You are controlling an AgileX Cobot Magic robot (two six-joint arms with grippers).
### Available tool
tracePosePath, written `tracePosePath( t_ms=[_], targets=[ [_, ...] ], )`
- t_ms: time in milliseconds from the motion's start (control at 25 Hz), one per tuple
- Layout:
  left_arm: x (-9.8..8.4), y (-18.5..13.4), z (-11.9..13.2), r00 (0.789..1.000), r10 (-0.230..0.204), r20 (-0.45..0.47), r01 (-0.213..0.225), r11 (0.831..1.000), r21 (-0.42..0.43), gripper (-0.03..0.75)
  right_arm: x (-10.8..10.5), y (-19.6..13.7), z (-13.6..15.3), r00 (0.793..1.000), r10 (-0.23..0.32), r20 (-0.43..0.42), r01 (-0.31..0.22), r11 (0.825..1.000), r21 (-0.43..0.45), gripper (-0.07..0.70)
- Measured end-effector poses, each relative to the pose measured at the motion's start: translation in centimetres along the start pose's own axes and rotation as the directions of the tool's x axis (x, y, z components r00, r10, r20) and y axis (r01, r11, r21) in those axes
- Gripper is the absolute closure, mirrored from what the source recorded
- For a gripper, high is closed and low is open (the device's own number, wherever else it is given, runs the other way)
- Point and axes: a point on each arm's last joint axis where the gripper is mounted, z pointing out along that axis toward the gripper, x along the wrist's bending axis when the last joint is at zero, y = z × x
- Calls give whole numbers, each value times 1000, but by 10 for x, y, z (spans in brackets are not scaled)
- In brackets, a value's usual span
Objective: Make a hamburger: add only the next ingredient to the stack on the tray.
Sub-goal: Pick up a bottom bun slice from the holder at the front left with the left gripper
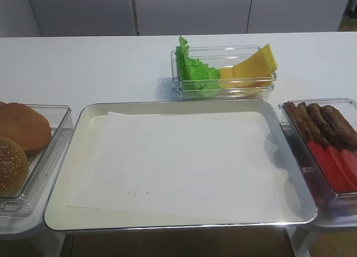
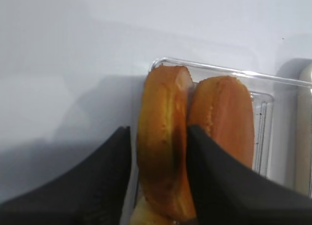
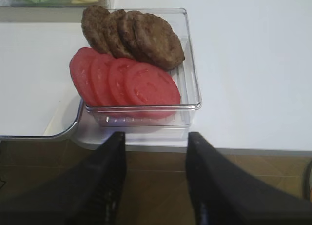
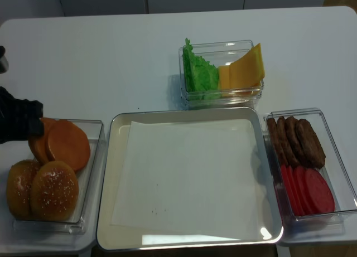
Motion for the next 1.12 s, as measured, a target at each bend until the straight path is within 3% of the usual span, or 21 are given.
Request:
tracePosePath(
  t_ms=[520, 840, 1120],
  targets=[
    [2, 0, 10, 1000, -8, 3, 7, 999, 39, 439, 0, 0, 0, 1000, 0, 0, 0, 1000, 0, 308],
    [2, 0, 9, 1000, -11, 8, 11, 999, 36, 559, 0, 0, 0, 1000, -2, 0, 2, 1000, 0, 308],
    [1, -1, 7, 1000, -11, 11, 11, 999, 37, 566, 0, 0, 0, 1000, -2, 0, 2, 1000, 0, 308]
  ],
)
